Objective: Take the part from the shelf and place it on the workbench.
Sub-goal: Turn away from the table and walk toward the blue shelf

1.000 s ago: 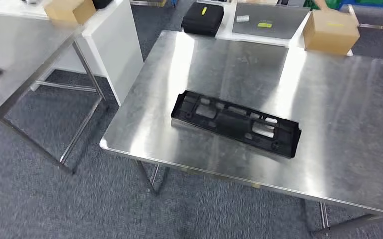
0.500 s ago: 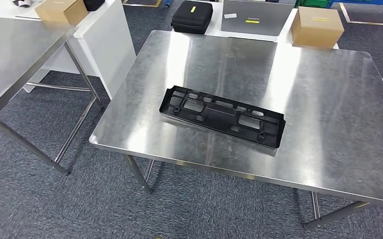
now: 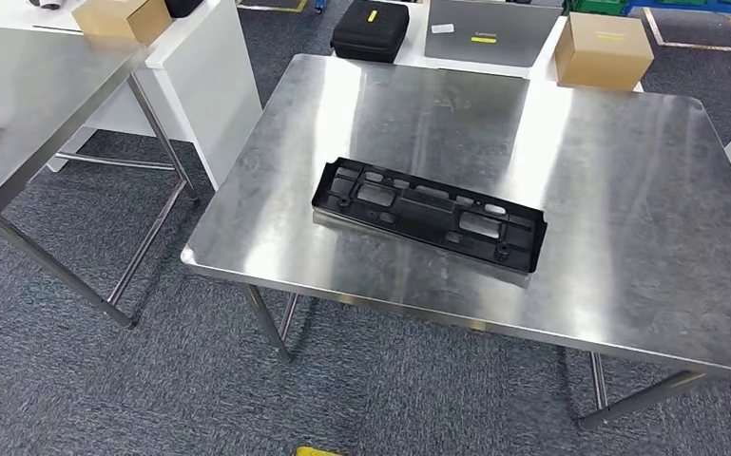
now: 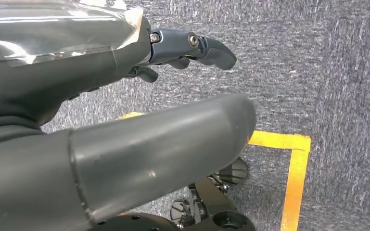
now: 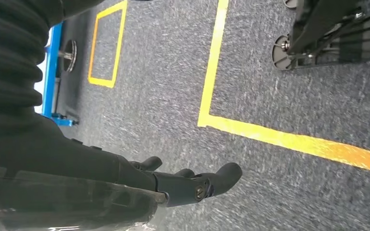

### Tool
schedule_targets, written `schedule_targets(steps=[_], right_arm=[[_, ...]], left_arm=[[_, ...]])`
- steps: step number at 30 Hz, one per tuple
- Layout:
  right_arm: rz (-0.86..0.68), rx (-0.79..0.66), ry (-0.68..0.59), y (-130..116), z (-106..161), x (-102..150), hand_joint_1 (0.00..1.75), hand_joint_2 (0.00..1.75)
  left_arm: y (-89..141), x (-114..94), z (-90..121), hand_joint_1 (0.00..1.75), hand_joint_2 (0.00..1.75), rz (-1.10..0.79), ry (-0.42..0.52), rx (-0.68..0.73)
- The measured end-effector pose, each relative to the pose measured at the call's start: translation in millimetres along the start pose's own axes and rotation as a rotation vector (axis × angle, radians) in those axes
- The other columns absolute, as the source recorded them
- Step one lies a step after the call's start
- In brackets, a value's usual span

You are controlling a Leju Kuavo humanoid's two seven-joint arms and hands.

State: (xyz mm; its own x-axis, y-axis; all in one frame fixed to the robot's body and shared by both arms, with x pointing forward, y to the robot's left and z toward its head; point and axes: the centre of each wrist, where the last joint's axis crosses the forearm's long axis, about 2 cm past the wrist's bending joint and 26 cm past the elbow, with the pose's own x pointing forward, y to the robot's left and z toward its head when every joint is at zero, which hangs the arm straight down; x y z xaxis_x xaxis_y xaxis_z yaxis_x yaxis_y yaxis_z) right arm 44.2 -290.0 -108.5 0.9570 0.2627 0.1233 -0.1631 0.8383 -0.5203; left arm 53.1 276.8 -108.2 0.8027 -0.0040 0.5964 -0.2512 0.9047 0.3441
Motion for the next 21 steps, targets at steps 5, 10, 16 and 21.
schedule_targets(steps=[5, 10, 16, 21], right_arm=[[0.001, 0.000, -0.002, -0.1, -0.1, 0.0, 0.00, 1.75], [0.003, 0.001, -0.002, 0.3, 0.2, -1.5, 0.00, 1.75], [0.003, 0.002, -0.007, 0.8, 0.4, -0.6, 0.00, 1.75], [0.004, 0.000, -0.009, -0.1, -0.1, -0.7, 0.00, 1.75]], left_arm=[[-0.3, -0.1, 0.2, 0.00, 0.00, 0.000, 0.001, 0.000], [-0.1, -1.2, 0.8, 0.00, 0.00, -0.001, 0.003, -0.003], [-0.1, 0.4, -0.2, 0.00, 0.00, 0.000, 0.000, -0.004], [-0.8, 0.4, 0.1, 0.00, 0.00, 0.000, 0.000, -0.005]])
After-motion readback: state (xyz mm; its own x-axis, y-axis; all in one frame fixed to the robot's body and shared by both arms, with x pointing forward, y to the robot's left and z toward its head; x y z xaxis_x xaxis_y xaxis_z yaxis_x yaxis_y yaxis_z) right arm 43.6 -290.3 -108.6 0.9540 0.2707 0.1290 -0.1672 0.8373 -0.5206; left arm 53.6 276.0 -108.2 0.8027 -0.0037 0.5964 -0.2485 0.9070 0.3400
